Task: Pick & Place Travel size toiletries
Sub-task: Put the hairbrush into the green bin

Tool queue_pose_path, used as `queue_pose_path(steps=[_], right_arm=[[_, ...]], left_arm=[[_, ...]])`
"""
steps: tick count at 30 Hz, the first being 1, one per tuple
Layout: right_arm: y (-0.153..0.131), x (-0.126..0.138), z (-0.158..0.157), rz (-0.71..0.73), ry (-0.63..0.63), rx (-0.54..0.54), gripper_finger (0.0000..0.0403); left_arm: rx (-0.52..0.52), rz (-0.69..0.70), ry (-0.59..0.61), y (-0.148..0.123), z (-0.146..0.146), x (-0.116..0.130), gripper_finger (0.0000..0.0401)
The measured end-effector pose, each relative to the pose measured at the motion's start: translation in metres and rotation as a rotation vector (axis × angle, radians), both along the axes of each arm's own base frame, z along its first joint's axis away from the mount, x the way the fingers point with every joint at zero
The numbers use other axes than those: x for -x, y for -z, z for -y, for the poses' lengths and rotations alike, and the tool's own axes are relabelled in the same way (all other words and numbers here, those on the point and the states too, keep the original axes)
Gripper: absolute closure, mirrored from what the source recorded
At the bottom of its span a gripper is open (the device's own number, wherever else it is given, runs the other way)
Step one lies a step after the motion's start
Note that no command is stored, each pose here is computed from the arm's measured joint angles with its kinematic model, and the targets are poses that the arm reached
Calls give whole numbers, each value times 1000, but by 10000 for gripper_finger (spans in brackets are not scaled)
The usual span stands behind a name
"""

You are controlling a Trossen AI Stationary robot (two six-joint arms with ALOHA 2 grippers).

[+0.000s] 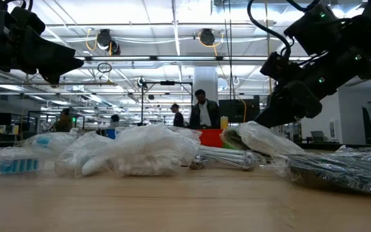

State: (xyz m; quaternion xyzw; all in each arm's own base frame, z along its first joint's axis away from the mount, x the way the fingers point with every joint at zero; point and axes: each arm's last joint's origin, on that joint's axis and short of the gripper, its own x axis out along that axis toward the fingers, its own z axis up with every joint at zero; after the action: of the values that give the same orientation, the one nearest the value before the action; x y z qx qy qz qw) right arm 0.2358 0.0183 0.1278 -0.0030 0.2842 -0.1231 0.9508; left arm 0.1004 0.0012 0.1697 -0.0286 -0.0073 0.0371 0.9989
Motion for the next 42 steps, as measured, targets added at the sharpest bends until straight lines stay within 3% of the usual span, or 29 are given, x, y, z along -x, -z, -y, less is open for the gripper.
queue_pose_path(steps=[16,28,42], right_arm=[[-32,4,0,148,-46,63,403],[-34,4,1,157,-44,67,403],[-45,-1,12,274,-6,96,403]], left_arm=[[0,1,0,0,0,0,210],[0,1,0,0,0,0,210],[0,0,0,0,0,0,210]])
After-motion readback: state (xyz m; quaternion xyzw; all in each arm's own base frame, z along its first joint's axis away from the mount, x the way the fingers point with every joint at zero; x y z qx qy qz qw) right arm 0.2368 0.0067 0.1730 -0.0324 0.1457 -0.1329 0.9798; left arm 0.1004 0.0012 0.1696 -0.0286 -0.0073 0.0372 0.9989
